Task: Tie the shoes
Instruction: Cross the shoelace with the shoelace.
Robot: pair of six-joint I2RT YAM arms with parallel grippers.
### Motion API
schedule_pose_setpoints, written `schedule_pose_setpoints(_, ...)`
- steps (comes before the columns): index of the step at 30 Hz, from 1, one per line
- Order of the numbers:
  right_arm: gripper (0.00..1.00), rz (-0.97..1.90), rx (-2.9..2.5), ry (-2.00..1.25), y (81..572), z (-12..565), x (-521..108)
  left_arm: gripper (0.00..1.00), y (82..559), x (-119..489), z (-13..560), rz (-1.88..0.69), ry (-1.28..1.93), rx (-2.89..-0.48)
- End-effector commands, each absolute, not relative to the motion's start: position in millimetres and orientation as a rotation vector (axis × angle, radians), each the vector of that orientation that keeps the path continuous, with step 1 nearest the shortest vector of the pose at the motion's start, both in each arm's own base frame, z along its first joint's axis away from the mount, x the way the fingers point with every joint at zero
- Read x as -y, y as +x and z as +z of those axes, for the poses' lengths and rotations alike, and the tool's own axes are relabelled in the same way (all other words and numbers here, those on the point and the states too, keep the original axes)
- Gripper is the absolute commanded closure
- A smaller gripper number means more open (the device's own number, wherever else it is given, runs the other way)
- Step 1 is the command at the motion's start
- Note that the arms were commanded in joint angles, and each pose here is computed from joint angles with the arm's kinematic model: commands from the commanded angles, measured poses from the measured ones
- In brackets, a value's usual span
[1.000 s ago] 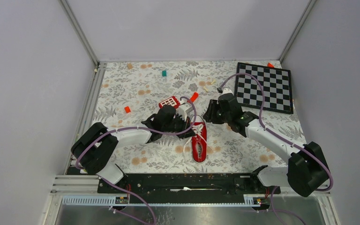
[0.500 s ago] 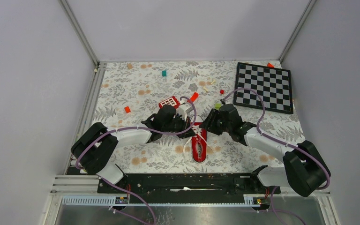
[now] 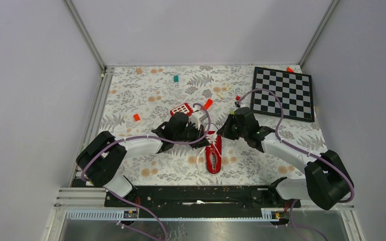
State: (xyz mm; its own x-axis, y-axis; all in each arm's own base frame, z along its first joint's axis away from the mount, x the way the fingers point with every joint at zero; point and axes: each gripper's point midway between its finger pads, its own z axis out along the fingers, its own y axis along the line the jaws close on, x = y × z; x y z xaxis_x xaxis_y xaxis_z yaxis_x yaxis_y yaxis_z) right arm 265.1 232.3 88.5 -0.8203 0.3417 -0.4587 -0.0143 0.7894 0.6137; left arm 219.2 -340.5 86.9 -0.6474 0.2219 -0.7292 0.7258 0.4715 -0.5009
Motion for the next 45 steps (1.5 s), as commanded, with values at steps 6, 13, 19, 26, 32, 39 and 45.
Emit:
schedule_pose_setpoints(6, 1.0, 0.591, -2.266, 0.075, 310, 139, -216, 1.0, 231, 345, 107, -1.083, 0.792, -2.061)
schedule_pose_setpoints(13, 0.99, 0.412, -2.24, -0.069, 328, 148, -203, 1.0, 233, 352, 108, -1.114, 0.783, -2.054)
schedule_pose_setpoints(19, 0.57, 0.422, -2.26, -0.048, 310, 144, -194, 1.0, 233, 351, 106, -1.111, 0.785, -2.055)
schedule_pose_setpoints(26, 0.52, 0.775, -2.305, 0.173, 281, 132, -225, 1.0, 233, 353, 106, -1.124, 0.777, -2.051)
schedule_pose_setpoints(32, 0.54, 0.785, -2.392, 0.288, 278, 101, -229, 1.0, 233, 353, 107, -1.125, 0.778, -2.05)
schedule_pose_setpoints(39, 0.56, 0.77, -2.458, 0.356, 275, 82, -230, 1.0, 232, 351, 106, -1.117, 0.783, -2.053)
schedule_pose_setpoints(45, 0.55, 0.802, -2.493, 0.38, 270, 71, -234, 1.0, 233, 352, 108, -1.122, 0.784, -2.045)
